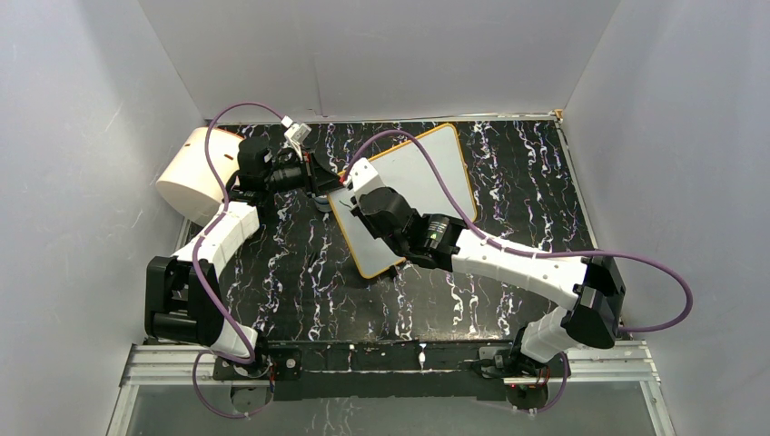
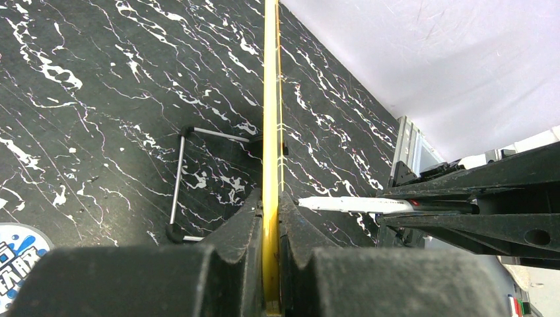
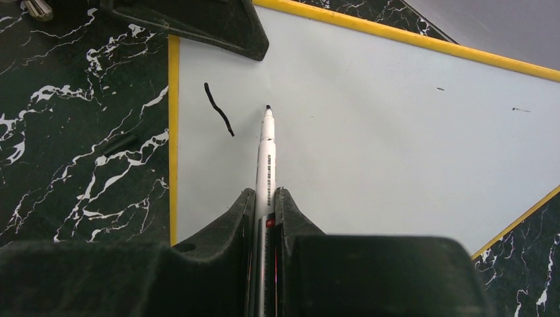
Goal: Write a sentence on the whiteboard
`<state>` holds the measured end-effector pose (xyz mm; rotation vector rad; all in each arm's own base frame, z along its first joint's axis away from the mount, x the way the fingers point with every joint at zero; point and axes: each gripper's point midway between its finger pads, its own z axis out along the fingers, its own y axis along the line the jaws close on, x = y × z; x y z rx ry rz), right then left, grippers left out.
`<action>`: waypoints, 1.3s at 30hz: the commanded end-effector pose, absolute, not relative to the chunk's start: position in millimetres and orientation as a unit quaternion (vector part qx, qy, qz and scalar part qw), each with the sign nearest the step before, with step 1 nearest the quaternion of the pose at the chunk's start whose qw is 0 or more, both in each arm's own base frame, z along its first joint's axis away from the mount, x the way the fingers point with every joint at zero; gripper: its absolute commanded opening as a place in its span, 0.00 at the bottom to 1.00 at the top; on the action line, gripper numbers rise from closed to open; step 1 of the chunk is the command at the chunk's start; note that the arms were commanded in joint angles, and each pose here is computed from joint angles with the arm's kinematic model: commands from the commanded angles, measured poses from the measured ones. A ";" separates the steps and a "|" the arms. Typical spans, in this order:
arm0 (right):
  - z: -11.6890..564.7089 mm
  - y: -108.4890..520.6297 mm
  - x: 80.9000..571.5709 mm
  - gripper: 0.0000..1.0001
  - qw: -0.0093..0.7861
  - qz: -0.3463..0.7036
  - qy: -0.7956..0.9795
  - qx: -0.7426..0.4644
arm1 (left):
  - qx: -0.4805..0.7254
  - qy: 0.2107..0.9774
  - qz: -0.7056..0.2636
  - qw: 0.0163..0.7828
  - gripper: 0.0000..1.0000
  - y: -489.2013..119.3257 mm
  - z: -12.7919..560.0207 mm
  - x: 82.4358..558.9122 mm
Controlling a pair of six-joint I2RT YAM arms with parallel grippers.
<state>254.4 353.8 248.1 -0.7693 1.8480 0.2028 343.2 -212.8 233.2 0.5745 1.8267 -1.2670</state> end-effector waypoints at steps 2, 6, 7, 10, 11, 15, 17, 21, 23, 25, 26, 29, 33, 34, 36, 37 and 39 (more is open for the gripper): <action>268.8 360.7 261.0 0.00 0.558 0.103 0.768 -0.298 | 0.238 0.734 -0.519 0.368 0.00 -221.7 211.9 325.4; 268.1 361.1 262.0 0.00 0.560 0.103 0.768 -0.295 | 0.238 0.734 -0.519 0.368 0.00 -221.8 212.0 325.5; 268.0 361.1 262.6 0.00 0.560 0.103 0.768 -0.294 | 0.238 0.734 -0.519 0.368 0.00 -222.1 212.2 325.3; 264.6 363.1 262.8 0.00 0.557 0.102 0.769 -0.297 | 0.238 0.734 -0.519 0.368 0.00 -222.1 211.8 325.0; 263.8 363.5 263.1 0.00 0.557 0.102 0.769 -0.298 | 0.238 0.734 -0.519 0.368 0.00 -221.9 212.0 325.2; 260.4 364.9 263.3 0.00 0.552 0.100 0.771 -0.302 | 0.239 0.733 -0.520 0.368 0.00 -222.1 212.1 324.8; 259.0 364.2 263.6 0.00 0.550 0.098 0.772 -0.302 | 0.239 0.733 -0.519 0.368 0.00 -221.9 212.2 325.1; 256.7 364.9 261.9 0.00 0.545 0.099 0.774 -0.307 | 0.239 0.733 -0.519 0.368 0.00 -222.1 212.6 324.8; 255.9 364.3 261.9 0.00 0.543 0.097 0.775 -0.308 | 0.239 0.733 -0.520 0.369 0.00 -222.0 212.9 324.7; 254.3 364.1 261.2 0.00 0.538 0.095 0.777 -0.312 | 0.239 0.733 -0.520 0.369 0.00 -222.1 212.9 324.6; 253.9 364.5 260.5 0.00 0.536 0.096 0.777 -0.314 | 0.239 0.733 -0.520 0.368 0.00 -222.1 212.6 324.5; 251.1 365.5 258.4 0.00 0.528 0.098 0.780 -0.321 | 0.239 0.733 -0.520 0.368 0.00 -221.8 212.7 324.6; 246.0 367.2 256.1 0.00 0.517 0.097 0.783 -0.331 | 0.239 0.733 -0.520 0.368 0.00 -222.0 212.7 324.6; 245.5 367.6 255.5 0.00 0.515 0.097 0.783 -0.334 | 0.239 0.733 -0.519 0.369 0.00 -221.6 212.7 325.0; 244.3 368.7 254.2 0.00 0.512 0.100 0.784 -0.338 | 0.239 0.733 -0.519 0.369 0.00 -221.8 212.6 324.8; 243.9 369.0 254.1 0.00 0.510 0.100 0.784 -0.339 | 0.239 0.733 -0.519 0.369 0.00 -221.8 213.1 324.8; 243.4 369.5 252.7 0.00 0.507 0.102 0.785 -0.342 | 0.239 0.733 -0.519 0.369 0.00 -222.0 212.6 324.9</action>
